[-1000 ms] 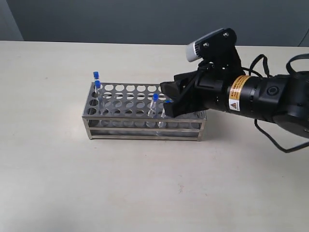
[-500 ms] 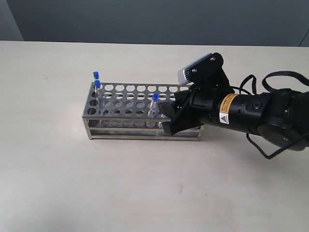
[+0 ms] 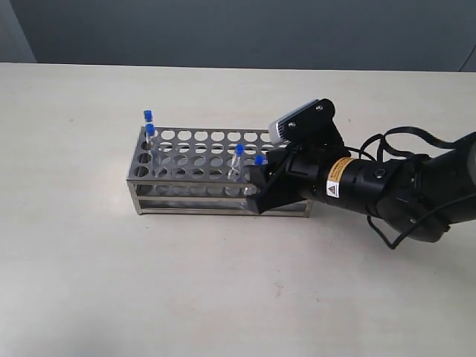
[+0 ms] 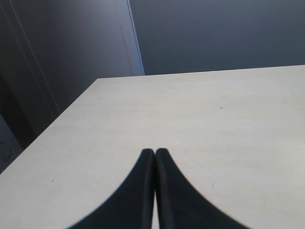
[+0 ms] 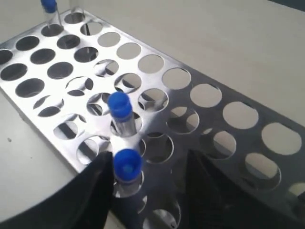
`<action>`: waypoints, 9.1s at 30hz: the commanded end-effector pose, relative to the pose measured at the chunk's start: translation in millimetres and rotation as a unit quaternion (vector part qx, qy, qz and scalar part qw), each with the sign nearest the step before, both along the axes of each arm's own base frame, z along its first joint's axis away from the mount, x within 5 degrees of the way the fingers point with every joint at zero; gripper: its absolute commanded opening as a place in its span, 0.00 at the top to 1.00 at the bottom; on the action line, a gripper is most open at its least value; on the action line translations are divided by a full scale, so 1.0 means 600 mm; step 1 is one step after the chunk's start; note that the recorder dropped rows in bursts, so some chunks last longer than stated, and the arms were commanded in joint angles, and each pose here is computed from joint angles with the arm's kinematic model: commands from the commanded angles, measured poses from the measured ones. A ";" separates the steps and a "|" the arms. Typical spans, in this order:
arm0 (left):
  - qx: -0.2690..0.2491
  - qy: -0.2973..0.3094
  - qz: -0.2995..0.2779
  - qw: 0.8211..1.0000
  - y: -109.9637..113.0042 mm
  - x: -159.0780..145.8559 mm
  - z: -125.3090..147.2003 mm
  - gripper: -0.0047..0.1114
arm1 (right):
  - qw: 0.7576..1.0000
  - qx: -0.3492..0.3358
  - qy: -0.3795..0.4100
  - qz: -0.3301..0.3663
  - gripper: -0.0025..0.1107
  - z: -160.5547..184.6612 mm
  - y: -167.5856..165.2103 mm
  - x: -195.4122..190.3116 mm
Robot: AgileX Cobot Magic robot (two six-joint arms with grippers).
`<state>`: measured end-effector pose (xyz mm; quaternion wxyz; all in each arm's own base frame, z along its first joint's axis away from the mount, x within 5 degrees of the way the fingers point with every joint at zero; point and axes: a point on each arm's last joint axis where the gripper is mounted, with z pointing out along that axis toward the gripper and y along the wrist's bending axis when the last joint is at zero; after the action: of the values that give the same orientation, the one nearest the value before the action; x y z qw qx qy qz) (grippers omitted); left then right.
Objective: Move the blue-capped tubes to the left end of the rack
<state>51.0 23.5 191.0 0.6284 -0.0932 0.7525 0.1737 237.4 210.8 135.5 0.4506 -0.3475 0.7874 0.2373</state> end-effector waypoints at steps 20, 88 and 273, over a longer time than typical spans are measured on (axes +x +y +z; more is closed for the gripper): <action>0.002 -0.006 -0.002 1.000 -0.001 0.000 0.003 0.95 | 0.994 0.048 -0.102 0.015 0.98 0.141 -0.002 -0.018; 0.002 -0.006 -0.002 1.000 -0.001 0.000 0.003 0.95 | 0.991 -0.034 -0.066 0.110 0.69 0.097 0.239 0.021; 0.002 -0.006 -0.002 1.000 -0.001 0.000 0.003 0.95 | 0.954 0.019 -0.131 -0.269 0.98 0.303 -0.302 -0.242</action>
<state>51.0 23.5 191.0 0.6284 -0.0932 0.7525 0.1737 110.5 40.9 324.5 0.6292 -0.1631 0.7559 0.0783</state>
